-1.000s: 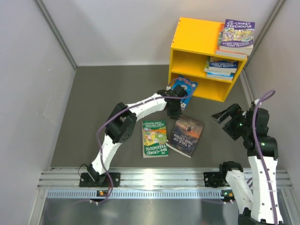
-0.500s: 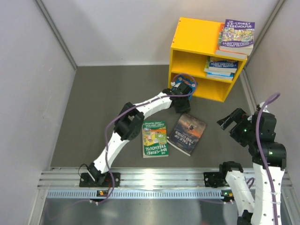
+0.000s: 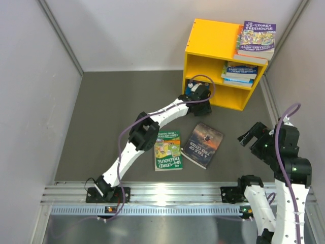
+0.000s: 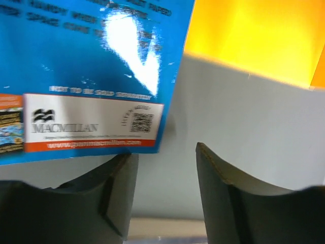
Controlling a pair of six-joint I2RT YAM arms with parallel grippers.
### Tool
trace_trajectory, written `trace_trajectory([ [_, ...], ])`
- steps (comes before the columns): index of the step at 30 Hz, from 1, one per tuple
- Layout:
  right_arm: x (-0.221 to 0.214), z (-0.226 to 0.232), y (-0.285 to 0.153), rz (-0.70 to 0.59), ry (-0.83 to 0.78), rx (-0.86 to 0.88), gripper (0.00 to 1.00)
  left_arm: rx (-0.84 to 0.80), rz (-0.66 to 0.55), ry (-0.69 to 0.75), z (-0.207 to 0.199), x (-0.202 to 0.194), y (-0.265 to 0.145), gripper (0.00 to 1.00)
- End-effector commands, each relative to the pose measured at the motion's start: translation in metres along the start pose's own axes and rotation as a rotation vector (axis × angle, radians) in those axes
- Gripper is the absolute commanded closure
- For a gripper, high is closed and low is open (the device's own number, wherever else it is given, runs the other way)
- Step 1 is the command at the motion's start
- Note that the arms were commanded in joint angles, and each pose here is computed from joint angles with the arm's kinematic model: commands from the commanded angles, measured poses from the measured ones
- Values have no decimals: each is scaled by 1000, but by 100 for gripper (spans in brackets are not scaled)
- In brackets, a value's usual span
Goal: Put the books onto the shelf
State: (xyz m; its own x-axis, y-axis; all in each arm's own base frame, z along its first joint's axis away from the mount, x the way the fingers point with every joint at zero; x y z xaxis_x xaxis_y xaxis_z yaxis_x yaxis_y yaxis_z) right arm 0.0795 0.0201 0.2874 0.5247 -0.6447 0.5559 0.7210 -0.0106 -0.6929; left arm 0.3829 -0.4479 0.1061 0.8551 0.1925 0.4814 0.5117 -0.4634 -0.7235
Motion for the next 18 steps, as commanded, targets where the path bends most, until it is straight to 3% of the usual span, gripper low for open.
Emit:
trace_trajectory([
  [1, 2, -3, -11, -40, -25, -13, 6, 42, -96, -3, 25, 35, 17, 44],
  [8, -2, -6, -6, -23, -36, -26, 6, -20, -193, 31, 28, 71, 16, 27],
  [12, -4, -7, -4, -8, -45, -27, 6, -66, -251, 15, 27, 86, 18, 5],
  [18, -6, -9, -2, 7, -61, -22, 6, -100, -351, -15, 21, 102, 25, 1],
])
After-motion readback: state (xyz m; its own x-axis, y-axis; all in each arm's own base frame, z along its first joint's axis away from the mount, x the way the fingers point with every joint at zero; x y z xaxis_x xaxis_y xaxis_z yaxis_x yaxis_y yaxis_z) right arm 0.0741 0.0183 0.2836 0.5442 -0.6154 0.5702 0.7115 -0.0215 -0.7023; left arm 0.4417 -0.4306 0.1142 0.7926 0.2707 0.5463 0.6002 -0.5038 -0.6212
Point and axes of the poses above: each gripper's point midway between its finger pads, its own y axis out along the fingers, its own z axis along the line the jaws close on, x = y × z, the point moved 9 cm from there along -y, back along the fingers, and after that the axes turned 3 degrees about y, right-handed, at the moved point
